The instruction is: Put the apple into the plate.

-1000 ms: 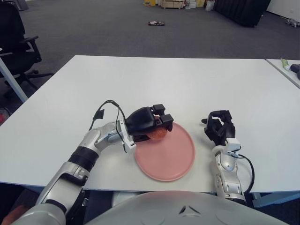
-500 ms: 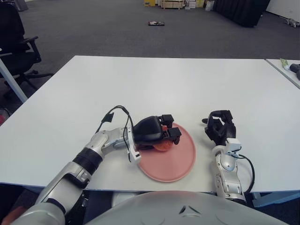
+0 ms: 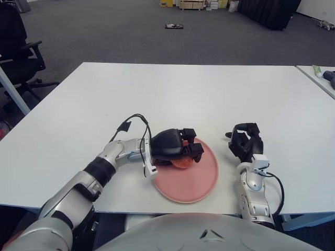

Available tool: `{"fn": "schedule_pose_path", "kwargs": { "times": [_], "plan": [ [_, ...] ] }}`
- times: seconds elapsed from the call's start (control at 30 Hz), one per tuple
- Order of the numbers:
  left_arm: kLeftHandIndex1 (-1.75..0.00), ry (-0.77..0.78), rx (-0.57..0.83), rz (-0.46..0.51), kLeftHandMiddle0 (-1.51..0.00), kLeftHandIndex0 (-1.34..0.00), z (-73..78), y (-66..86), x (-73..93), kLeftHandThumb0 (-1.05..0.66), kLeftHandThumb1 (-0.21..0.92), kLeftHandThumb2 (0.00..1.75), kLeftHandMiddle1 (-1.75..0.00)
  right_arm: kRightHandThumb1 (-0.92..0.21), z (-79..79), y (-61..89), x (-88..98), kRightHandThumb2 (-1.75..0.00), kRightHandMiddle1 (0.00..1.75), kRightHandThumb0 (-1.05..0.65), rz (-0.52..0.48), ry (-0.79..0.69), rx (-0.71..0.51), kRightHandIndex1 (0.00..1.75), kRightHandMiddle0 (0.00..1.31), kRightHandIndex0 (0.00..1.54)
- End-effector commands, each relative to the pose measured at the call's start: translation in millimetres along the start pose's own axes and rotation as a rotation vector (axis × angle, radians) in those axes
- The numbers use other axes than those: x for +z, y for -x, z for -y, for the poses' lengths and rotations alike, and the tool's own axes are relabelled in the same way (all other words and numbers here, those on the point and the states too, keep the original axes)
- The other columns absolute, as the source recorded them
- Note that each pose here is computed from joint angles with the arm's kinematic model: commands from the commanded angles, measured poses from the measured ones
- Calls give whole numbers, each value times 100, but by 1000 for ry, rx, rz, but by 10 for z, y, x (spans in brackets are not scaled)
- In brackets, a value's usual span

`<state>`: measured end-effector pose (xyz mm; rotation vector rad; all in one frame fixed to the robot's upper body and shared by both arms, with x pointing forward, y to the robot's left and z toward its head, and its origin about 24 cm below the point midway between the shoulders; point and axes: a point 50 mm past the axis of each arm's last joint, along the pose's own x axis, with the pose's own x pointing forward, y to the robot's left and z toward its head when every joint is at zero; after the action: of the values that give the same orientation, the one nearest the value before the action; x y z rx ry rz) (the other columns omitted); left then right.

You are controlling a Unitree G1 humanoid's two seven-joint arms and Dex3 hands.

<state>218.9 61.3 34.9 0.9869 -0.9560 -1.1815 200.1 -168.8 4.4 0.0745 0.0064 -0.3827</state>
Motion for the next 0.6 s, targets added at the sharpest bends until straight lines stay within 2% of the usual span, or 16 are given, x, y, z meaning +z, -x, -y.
{"fn": "schedule_pose_path", "kwargs": {
  "times": [0.0,0.03,0.1,0.17,0.2,0.23,0.27,0.3,0.33,0.37,0.4,0.43,0.47,0.5,0.57],
  "plan": [
    [-174,85,-81,-32,-63,-62,177,72,6,-1,14,152,-175,-71,-42,-5,27,-83,175,-38,6,-41,-6,131,32,56],
    [-174,120,-74,-53,-63,-62,194,80,-1,-1,14,152,-175,-71,-42,-6,27,-83,175,-38,6,-40,-6,131,32,56],
    [-157,181,-66,-90,-70,-69,219,94,-12,-1,12,149,-175,-71,-42,-7,28,-82,175,-38,8,-35,-7,131,32,56],
    [-156,237,-68,-121,-67,-62,237,107,-23,-1,18,141,-175,-72,-43,-8,30,-81,175,-37,11,-31,-10,129,31,56],
    [-156,255,-71,-129,-62,-57,240,111,-27,-1,26,133,-175,-72,-42,-8,30,-81,175,-37,11,-30,-10,129,31,56],
    [-156,272,-83,-134,-60,-55,218,112,-50,-1,28,130,-175,-72,-43,-8,31,-80,175,-37,11,-31,-11,129,31,56],
    [-161,285,-93,-137,-45,-45,201,113,-65,-1,44,112,-175,-73,-43,-8,31,-80,175,-37,11,-32,-11,128,31,56],
    [-164,300,-116,-132,-36,-37,157,105,-102,-1,56,99,-175,-73,-42,-8,31,-80,175,-37,10,-33,-12,128,30,56],
    [-159,311,-132,-128,-28,-30,126,101,-126,-15,59,95,-164,-73,-42,-8,31,-79,175,-37,9,-34,-13,128,30,56],
    [-151,327,-146,-114,-18,-19,129,97,-121,-36,64,89,-147,-73,-42,-7,30,-79,175,-37,7,-35,-14,128,30,56],
    [-133,340,-155,-105,-12,-12,135,95,-114,-51,71,82,-125,-74,-42,-7,29,-79,175,-37,6,-36,-14,128,30,56],
    [-126,355,-157,-95,-9,-10,144,93,-105,-57,74,78,-117,-74,-41,-7,28,-78,175,-37,3,-38,-16,127,30,56],
    [-110,367,-159,-88,-6,-6,147,91,-102,-66,80,74,-97,-74,-40,-7,27,-78,175,-37,2,-39,-17,127,30,56],
    [-100,381,-161,-83,-4,-4,146,87,-105,-73,85,71,-84,-74,-39,-7,27,-78,175,-37,0,-42,-20,127,30,56],
    [-83,401,-168,-75,-2,-2,146,82,-108,-80,88,71,-63,-75,-38,-7,26,-77,175,-37,0,-46,-23,127,29,56]
  ]
}}
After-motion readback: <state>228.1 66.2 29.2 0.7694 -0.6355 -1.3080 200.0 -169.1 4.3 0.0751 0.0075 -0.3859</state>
